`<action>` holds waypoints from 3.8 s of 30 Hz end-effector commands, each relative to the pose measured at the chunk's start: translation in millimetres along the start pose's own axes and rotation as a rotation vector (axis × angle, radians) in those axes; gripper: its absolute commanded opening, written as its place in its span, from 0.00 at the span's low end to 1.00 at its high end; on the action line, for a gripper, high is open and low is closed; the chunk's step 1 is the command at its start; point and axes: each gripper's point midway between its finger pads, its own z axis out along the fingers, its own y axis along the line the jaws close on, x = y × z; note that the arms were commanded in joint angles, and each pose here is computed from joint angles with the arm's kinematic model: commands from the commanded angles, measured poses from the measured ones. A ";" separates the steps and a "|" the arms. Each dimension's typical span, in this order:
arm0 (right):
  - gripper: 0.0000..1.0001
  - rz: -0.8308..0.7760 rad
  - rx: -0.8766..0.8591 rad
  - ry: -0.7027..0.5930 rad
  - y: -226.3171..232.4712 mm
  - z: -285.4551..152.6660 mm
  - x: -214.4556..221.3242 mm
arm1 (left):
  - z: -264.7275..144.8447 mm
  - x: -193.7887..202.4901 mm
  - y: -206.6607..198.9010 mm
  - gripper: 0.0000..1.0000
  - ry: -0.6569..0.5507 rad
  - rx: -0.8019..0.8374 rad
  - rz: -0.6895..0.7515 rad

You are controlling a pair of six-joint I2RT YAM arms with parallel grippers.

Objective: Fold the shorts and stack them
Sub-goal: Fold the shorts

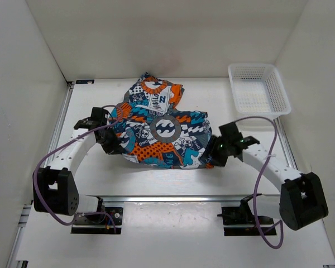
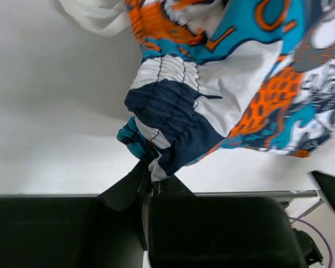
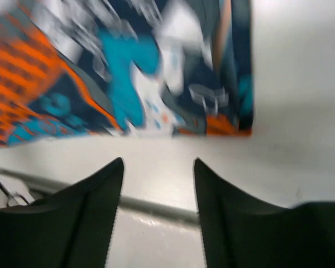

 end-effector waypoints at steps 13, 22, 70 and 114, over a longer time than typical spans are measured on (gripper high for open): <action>0.63 0.281 0.030 0.161 -16.2 46.5 55.3 | 0.9 1.6 9.6 0.10 -0.030 -0.036 0.018; 0.52 0.367 0.087 0.134 -19.6 68.5 36.8 | 0.6 3.5 11.0 0.10 -0.030 -0.036 0.018; 0.52 -0.058 0.249 -0.363 -16.8 -67.1 -111.8 | -14.1 -92.1 18.9 0.76 -0.128 -0.097 -0.021; 0.00 0.071 0.178 -0.136 54.0 163.3 -165.1 | 75.4 -199.4 42.4 0.10 -0.019 -0.256 0.031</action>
